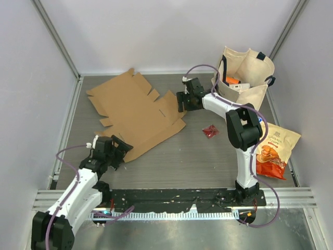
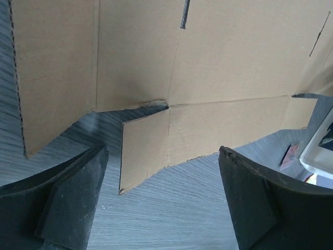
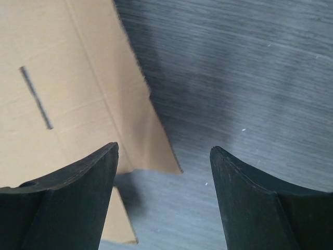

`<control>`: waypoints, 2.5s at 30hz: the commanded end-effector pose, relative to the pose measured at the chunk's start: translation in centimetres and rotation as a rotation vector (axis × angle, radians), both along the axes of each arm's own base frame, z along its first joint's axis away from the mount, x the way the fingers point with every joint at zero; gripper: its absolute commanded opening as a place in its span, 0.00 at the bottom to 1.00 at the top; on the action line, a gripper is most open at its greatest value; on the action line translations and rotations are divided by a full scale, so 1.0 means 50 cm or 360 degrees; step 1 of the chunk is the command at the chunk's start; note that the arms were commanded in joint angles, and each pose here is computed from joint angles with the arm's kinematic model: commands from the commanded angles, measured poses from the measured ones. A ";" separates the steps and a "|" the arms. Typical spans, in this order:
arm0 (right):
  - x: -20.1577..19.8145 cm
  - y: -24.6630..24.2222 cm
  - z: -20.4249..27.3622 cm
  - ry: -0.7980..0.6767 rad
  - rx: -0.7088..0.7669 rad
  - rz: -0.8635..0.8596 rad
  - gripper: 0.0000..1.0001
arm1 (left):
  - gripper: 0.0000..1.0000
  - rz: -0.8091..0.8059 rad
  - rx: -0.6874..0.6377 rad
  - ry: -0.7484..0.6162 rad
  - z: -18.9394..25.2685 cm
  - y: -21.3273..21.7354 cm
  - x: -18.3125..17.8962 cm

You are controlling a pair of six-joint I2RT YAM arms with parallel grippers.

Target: Fold the paper box

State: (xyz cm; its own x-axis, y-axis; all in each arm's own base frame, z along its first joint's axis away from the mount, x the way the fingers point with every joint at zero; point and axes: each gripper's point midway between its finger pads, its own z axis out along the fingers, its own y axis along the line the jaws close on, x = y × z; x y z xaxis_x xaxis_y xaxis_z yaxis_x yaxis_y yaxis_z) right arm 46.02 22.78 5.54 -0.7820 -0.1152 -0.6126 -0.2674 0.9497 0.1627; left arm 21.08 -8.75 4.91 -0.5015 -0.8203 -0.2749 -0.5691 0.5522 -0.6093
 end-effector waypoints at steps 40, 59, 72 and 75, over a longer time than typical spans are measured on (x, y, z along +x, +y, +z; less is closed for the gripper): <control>-0.130 -0.113 -0.001 -0.0103 -0.0047 -0.0338 0.02 | 0.88 0.0094 0.0418 -0.0012 0.035 0.067 0.128; -0.032 -0.023 0.056 -0.0126 0.0201 0.0014 0.61 | 0.51 0.0054 0.0235 0.0041 0.002 0.044 0.073; -0.030 -0.014 -0.013 0.0020 0.0284 0.0075 0.33 | 0.72 0.0102 0.0429 0.0011 0.058 0.093 0.060; -0.043 -0.018 -0.002 -0.0015 0.0335 -0.0003 0.14 | 0.89 0.0151 0.0608 -0.0096 0.121 0.138 0.065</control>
